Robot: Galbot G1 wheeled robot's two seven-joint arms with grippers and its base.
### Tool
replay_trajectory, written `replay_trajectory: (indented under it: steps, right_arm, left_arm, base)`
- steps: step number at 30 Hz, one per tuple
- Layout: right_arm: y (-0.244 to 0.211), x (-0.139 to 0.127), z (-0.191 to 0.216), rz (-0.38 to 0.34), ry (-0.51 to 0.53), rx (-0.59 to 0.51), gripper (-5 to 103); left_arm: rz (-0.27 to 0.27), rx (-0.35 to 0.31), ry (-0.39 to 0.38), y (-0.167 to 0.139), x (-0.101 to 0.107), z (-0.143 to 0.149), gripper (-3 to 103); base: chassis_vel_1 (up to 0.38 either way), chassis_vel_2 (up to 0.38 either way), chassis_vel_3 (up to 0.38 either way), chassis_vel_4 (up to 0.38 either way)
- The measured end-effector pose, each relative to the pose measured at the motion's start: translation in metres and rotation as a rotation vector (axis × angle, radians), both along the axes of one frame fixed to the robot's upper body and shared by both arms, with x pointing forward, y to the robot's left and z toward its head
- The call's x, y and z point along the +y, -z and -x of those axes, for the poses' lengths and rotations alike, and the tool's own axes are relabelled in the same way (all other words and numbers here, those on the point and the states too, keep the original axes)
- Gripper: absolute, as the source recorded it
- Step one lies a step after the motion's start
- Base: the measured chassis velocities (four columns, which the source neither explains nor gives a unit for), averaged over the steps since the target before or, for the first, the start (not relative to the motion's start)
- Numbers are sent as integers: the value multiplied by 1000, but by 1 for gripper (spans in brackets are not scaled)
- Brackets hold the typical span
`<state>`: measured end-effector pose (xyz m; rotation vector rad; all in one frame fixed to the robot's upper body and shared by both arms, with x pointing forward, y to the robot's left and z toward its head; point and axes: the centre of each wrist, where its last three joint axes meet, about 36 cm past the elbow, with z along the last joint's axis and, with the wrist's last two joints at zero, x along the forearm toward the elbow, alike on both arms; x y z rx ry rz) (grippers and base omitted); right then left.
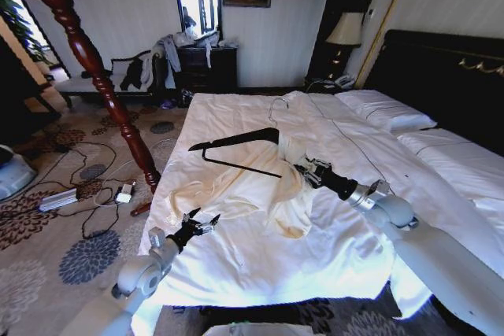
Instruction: Pick up the clothes from the bed and hang them on the clothes hanger.
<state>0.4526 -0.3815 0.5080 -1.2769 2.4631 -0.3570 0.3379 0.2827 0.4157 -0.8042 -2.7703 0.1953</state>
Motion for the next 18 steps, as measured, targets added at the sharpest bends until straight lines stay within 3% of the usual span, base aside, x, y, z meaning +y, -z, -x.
replay_trajectory:
  steps: [3,7,9,16,18]
  right_arm:
    - [1,3,-1,-4,4,-5,20]
    - [-1,4,-3,-4,7,-14,20]
    - [-2,4,-3,-4,8,-16,20]
    - [-3,5,0,-2,6,-21,20]
    - [-2,5,0,0,6,-20,20]
  left_arm:
    - [-55,-66,61,-13,8,2,100]
    - [-101,-94,137,-24,18,6,100]
    - [-106,-100,138,-26,21,5,100]
    - [64,-97,46,-33,24,-20,102]
    - [69,-100,30,-32,26,-26,100]
  base:
    - [0,0,0,0]
    - [0,0,0,0]
    - [0,0,0,0]
    - [0,0,0,0]
    - [0,0,0,0]
